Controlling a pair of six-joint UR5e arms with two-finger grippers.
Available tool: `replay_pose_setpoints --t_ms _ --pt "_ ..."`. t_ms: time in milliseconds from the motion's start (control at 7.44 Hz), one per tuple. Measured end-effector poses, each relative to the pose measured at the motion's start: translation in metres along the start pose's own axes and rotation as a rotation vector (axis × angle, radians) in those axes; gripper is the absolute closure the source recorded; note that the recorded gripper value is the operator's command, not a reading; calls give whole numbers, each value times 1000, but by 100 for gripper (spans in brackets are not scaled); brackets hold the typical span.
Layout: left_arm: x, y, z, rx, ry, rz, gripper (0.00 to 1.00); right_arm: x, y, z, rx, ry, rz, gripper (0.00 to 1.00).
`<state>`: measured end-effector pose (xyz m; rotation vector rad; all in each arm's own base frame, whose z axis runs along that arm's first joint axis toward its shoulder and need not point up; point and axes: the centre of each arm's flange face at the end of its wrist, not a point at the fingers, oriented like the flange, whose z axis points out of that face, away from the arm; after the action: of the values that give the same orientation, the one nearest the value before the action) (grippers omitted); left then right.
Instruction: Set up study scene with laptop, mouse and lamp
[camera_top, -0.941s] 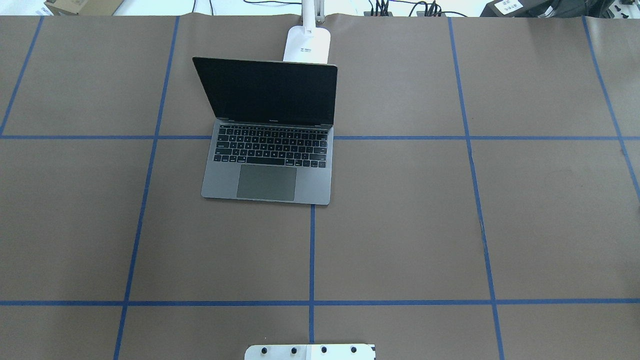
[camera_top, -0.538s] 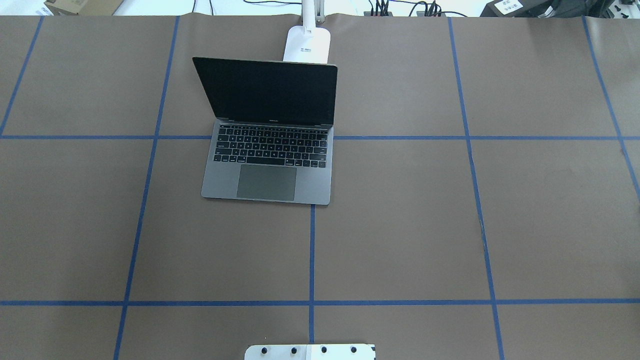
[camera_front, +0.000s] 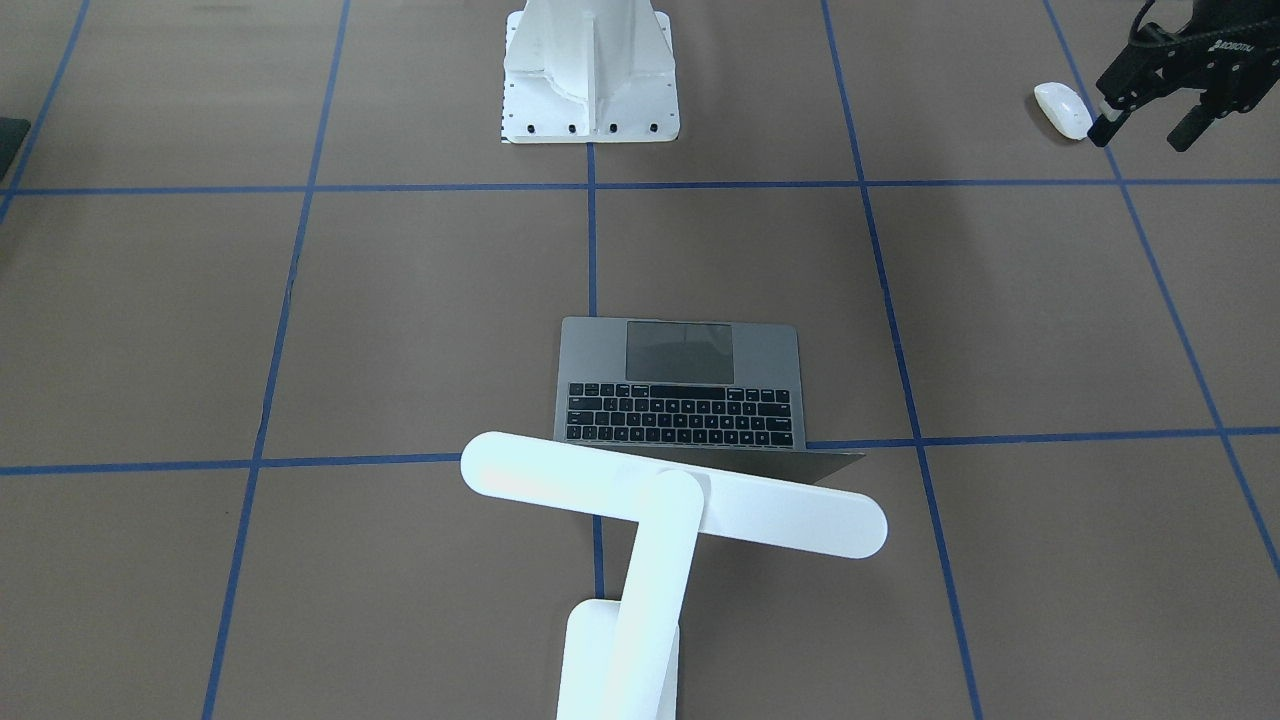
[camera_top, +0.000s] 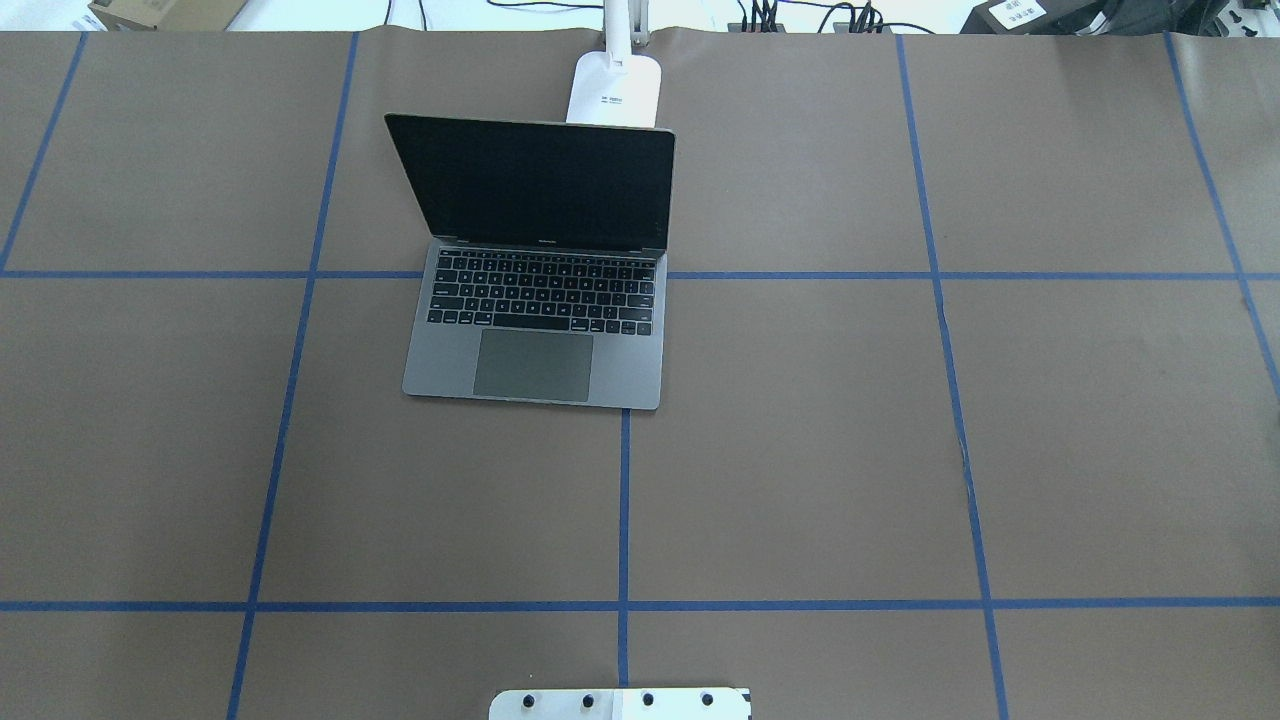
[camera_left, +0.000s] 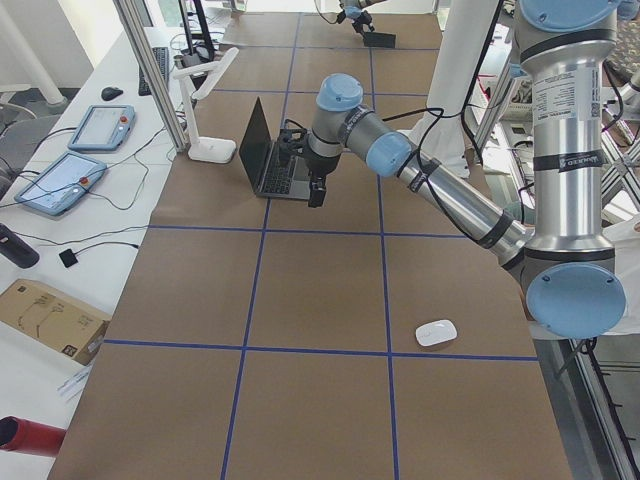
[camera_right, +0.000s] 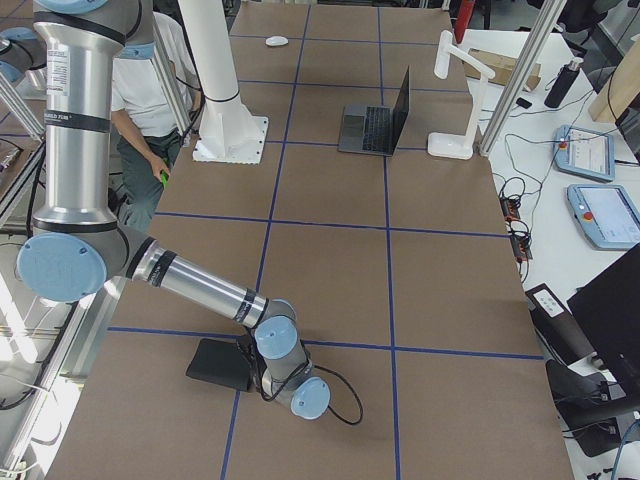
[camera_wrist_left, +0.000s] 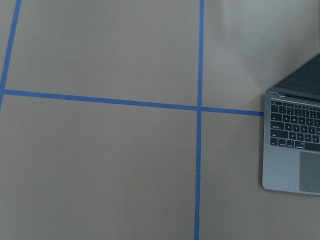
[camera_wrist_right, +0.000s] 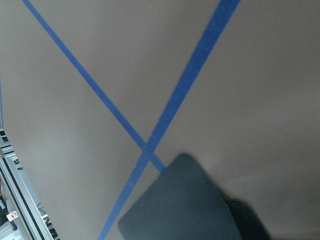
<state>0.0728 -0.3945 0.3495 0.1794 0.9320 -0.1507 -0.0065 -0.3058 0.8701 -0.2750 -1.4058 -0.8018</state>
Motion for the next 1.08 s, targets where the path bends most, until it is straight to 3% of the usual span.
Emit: replay_pose_setpoints --t_ms 269,1076 --pt "-1 0 1 -1 -1 -2 0 -9 -1 -1 1 -31 10 3" --pt "6 2 -6 -1 -1 -12 0 -10 -11 8 20 -45 3 4"
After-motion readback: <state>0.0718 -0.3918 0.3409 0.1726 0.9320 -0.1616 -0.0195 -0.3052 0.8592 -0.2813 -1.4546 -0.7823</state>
